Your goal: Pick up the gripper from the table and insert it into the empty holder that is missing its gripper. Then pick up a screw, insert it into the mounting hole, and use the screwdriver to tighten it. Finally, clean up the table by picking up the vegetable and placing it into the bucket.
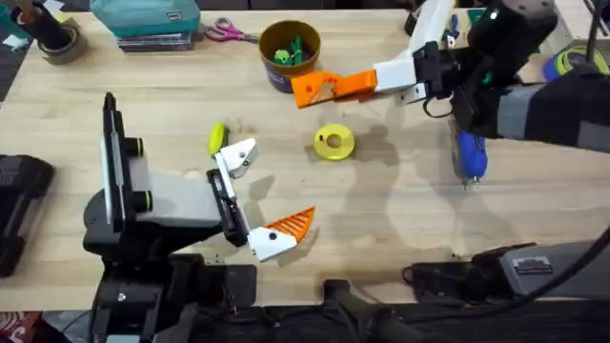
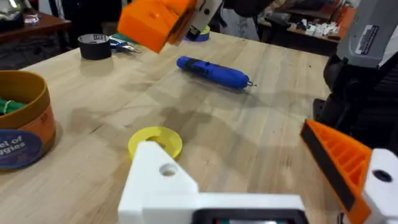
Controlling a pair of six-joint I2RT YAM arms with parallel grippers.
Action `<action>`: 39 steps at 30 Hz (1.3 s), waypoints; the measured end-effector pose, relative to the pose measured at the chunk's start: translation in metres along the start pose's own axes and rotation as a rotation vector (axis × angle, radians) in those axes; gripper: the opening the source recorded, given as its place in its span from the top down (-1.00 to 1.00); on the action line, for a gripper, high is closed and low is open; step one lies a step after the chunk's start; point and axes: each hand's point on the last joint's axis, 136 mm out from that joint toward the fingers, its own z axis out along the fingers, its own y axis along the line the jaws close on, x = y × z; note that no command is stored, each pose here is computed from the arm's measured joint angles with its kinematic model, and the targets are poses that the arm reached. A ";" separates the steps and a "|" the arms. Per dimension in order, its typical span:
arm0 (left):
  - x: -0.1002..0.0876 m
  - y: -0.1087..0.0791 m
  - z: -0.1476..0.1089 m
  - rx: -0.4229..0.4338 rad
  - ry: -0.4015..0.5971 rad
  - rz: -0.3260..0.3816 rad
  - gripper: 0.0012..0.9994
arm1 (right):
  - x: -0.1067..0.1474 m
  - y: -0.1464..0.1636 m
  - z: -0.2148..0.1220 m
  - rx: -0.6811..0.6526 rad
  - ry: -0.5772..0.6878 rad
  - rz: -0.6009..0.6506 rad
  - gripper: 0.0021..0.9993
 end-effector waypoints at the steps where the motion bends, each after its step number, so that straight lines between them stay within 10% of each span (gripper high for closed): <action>1: 0.000 0.000 0.000 0.000 0.000 0.000 -0.97 | 0.002 -0.001 0.000 0.000 0.000 0.035 0.98; 39: 0.000 0.000 0.000 0.000 0.000 0.000 -0.97 | 0.088 -0.035 0.051 -0.020 0.075 0.470 0.98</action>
